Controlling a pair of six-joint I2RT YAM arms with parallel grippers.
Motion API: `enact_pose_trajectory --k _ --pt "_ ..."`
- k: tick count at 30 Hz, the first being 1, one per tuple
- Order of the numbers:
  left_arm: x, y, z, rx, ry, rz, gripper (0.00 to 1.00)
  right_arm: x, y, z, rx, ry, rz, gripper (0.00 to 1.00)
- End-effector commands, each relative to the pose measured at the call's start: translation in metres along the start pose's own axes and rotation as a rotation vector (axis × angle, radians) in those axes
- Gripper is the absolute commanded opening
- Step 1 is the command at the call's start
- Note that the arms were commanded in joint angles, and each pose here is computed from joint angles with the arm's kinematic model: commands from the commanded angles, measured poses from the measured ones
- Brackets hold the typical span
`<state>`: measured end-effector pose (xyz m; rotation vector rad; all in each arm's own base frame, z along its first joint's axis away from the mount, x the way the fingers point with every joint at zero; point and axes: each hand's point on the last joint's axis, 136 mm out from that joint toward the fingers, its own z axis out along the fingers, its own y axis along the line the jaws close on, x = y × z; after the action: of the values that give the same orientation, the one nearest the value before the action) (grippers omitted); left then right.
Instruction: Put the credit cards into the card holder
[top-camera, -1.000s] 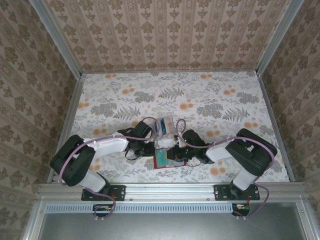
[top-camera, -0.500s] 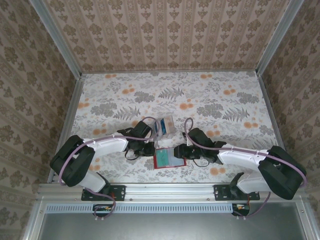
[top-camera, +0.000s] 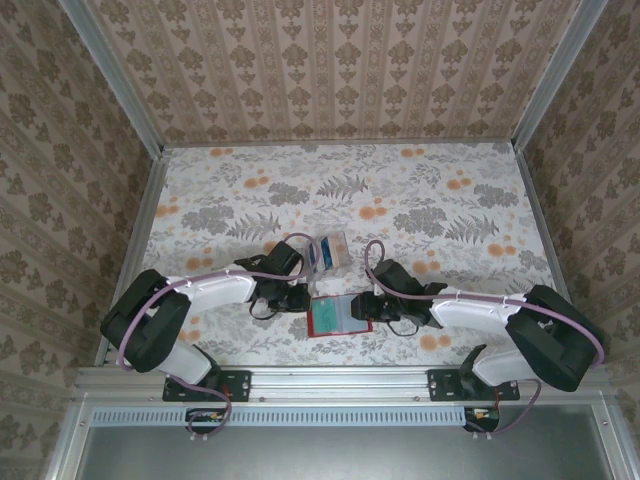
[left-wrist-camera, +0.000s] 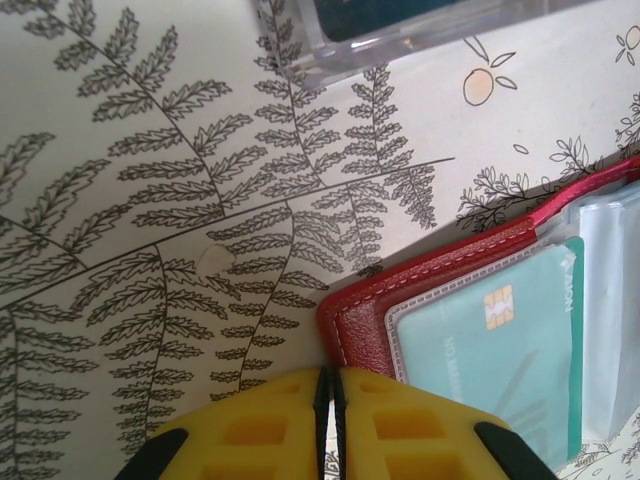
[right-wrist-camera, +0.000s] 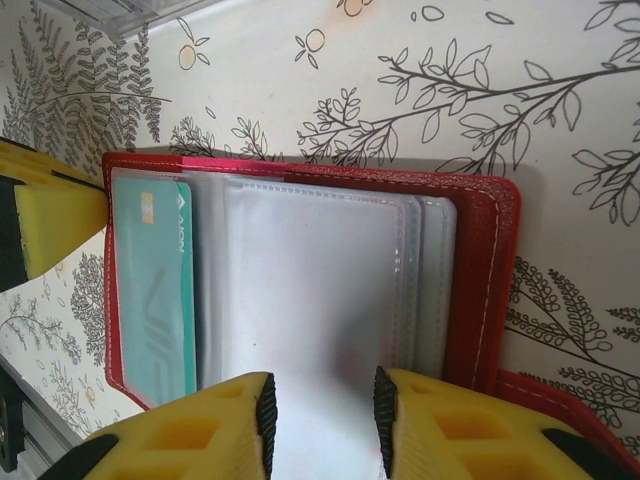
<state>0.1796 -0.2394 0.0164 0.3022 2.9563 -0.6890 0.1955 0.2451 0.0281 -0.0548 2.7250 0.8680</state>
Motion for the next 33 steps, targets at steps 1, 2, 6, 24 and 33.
enact_pose_trajectory --k 1,2,6,24,33 --pt "-0.002 0.004 0.003 -0.018 0.008 0.003 0.14 0.006 -0.001 0.005 0.019 0.023 -0.005 0.37" --pt "-0.002 0.004 0.005 -0.011 0.006 -0.001 0.14 0.009 -0.002 0.010 0.024 0.040 -0.003 0.38" --pt "-0.002 0.004 0.007 -0.009 0.012 -0.006 0.14 0.010 0.008 0.016 -0.017 0.057 0.014 0.39" --pt "-0.007 0.002 0.000 0.011 -0.012 0.003 0.15 -0.002 0.067 0.028 -0.268 0.080 -0.008 0.19" --pt "-0.009 0.003 -0.003 0.025 -0.019 -0.012 0.15 -0.006 0.083 0.036 -0.324 0.099 -0.003 0.21"
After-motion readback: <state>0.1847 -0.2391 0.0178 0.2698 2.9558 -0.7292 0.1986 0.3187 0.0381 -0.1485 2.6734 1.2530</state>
